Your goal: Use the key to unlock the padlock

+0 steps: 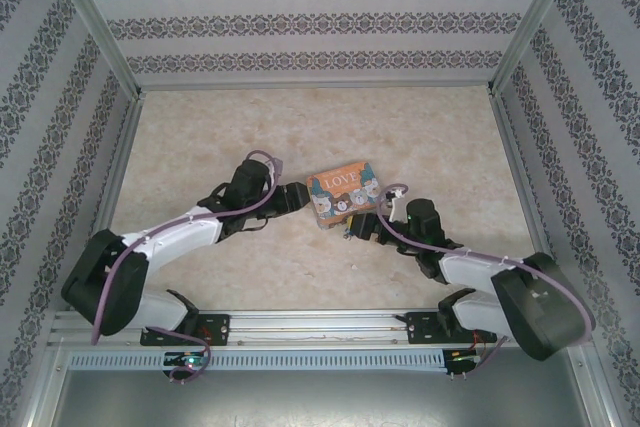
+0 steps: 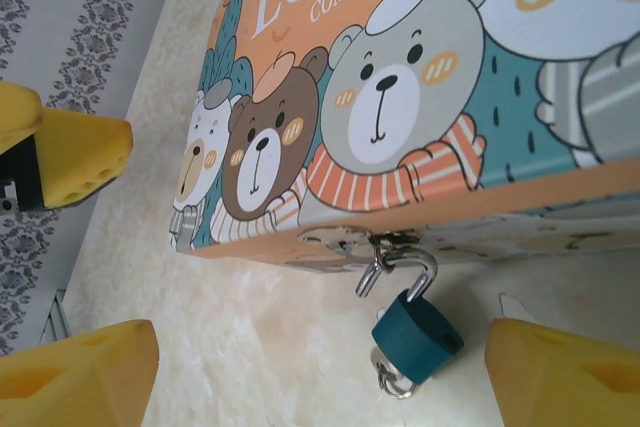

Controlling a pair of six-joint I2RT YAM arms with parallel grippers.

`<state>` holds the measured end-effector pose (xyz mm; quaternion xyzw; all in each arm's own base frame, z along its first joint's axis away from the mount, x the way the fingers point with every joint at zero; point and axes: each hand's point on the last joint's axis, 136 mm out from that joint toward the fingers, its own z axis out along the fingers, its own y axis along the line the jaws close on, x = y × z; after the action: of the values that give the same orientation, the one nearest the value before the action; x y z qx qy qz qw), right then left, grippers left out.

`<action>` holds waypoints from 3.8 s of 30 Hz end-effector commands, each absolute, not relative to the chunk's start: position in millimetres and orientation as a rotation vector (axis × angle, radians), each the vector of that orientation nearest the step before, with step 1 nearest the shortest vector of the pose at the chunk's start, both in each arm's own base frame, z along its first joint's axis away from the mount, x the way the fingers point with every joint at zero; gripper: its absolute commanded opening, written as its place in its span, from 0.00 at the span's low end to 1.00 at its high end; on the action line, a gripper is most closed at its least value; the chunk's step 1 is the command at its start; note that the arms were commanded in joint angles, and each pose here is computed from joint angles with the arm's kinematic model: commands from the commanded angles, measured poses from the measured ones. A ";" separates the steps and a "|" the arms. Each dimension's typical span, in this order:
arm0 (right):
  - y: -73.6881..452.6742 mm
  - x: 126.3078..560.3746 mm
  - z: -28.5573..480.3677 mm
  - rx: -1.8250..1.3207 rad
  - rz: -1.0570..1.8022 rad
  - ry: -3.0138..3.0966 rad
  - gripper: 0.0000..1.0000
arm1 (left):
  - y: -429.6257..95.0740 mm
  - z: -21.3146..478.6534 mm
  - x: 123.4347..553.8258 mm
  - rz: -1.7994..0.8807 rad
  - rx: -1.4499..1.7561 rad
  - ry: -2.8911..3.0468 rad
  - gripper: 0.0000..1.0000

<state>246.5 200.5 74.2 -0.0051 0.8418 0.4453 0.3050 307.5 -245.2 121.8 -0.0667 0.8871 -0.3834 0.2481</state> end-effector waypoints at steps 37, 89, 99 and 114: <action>239.2 272.0 63.5 -0.109 1.386 2.126 0.62 | -273.2 73.6 332.0 -1.170 -0.181 2.533 0.52; 226.2 273.2 60.2 -0.029 1.317 2.140 0.00 | -259.9 63.4 321.3 -1.064 -0.152 2.594 0.51; 214.5 281.9 72.3 0.092 1.287 2.096 0.00 | -253.2 57.9 308.5 -1.058 -0.175 2.607 0.51; 214.0 295.2 81.4 0.317 1.253 2.045 0.00 | -253.2 51.6 294.8 -1.069 -0.191 2.610 0.51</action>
<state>279.6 212.0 55.4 0.1033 0.8195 0.4694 0.3122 310.4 -260.3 72.8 -0.0552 0.8967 -0.3996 0.1822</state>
